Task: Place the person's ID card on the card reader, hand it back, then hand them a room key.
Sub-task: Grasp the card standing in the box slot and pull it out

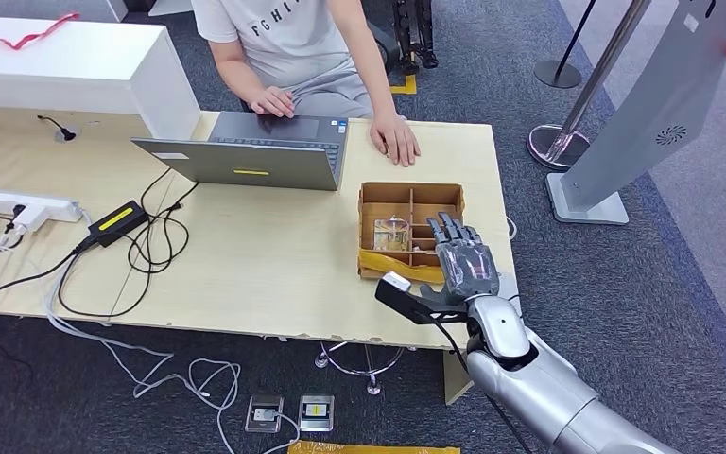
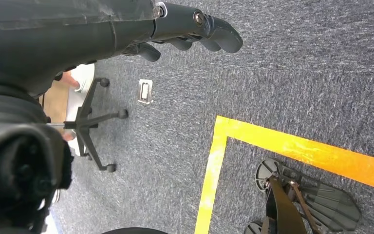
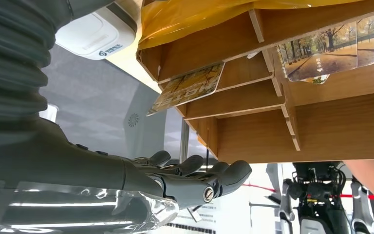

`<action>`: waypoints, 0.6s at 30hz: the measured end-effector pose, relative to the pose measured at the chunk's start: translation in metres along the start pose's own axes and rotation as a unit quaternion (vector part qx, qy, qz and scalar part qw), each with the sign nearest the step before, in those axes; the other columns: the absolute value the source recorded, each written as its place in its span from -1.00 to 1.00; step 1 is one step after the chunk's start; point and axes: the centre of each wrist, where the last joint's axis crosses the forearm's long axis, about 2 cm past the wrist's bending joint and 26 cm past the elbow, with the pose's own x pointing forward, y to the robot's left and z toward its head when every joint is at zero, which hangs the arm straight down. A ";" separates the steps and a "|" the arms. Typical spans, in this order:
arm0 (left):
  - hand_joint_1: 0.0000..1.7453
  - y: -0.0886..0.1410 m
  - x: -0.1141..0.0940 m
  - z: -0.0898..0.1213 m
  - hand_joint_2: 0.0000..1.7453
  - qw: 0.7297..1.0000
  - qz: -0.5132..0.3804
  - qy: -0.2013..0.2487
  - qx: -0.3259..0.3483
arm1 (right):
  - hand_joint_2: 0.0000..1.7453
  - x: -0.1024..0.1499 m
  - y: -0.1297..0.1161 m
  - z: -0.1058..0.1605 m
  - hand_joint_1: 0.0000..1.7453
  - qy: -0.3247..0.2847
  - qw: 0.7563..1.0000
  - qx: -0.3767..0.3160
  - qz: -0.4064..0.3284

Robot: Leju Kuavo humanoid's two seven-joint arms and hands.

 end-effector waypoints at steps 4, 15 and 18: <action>-1.00 0.000 0.000 0.000 -1.00 1.000 0.000 -0.001 0.000 | 1.00 0.004 0.001 -0.003 -0.66 -0.002 1.000 -0.001 0.010; -1.00 0.000 0.001 0.000 -1.00 1.000 -0.001 -0.002 -0.001 | 1.00 0.000 0.004 -0.009 0.98 0.021 0.998 -0.017 0.048; -1.00 0.000 0.001 0.000 -1.00 1.000 -0.002 -0.002 -0.001 | 1.00 -0.002 0.005 -0.009 0.16 0.025 0.998 -0.021 0.057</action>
